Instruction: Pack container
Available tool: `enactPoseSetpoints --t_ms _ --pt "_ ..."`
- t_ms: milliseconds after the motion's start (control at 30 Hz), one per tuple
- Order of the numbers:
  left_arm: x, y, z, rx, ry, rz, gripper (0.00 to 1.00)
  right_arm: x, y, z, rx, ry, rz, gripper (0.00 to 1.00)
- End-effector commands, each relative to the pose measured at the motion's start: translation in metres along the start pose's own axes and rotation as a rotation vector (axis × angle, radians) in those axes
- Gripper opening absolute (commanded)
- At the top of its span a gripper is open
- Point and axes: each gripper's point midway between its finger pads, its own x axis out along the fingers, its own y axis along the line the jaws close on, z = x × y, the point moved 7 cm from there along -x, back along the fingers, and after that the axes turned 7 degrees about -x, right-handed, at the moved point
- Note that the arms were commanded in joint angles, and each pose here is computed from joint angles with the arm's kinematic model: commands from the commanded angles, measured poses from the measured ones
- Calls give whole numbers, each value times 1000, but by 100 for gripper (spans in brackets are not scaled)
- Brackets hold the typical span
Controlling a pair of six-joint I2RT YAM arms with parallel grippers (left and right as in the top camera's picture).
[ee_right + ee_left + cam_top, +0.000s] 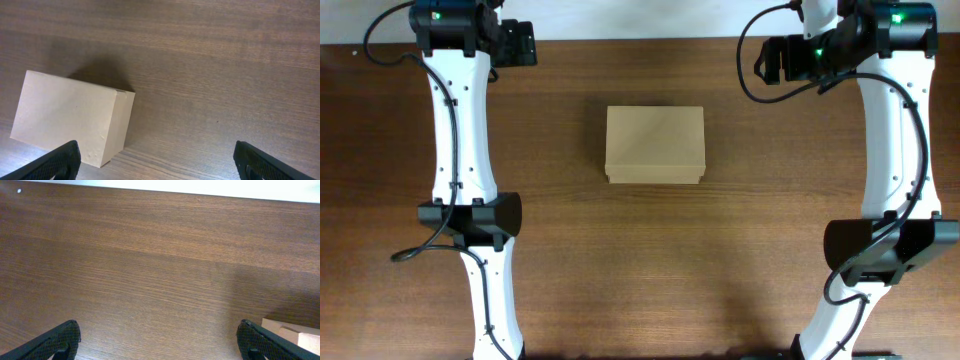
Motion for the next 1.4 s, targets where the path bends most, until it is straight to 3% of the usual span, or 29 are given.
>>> enactPoseSetpoints --t_ms 0,167,333,433,667,933,1167,1367 --pt "-14 7 4 -4 -34 11 100 -18 6 3 -23 -36 -18 99" --pt "-14 7 4 -4 -34 11 100 -43 18 14 -79 -171 -51 99" --pt "-14 7 4 -4 -34 11 100 -76 31 30 -167 -478 -111 99" --pt "-14 7 4 -4 -34 11 100 -98 38 19 -205 -635 -149 99" --pt "-14 7 4 -4 -34 11 100 -126 54 -67 -217 -811 -260 99" --pt "-14 7 4 -4 -34 11 100 -96 71 -206 -206 -823 -291 99" --pt "-14 7 4 -4 -34 11 100 -68 69 -270 -193 -885 -342 99" --pt "-14 7 4 -4 -34 11 100 -51 60 -292 -160 -906 -391 99"
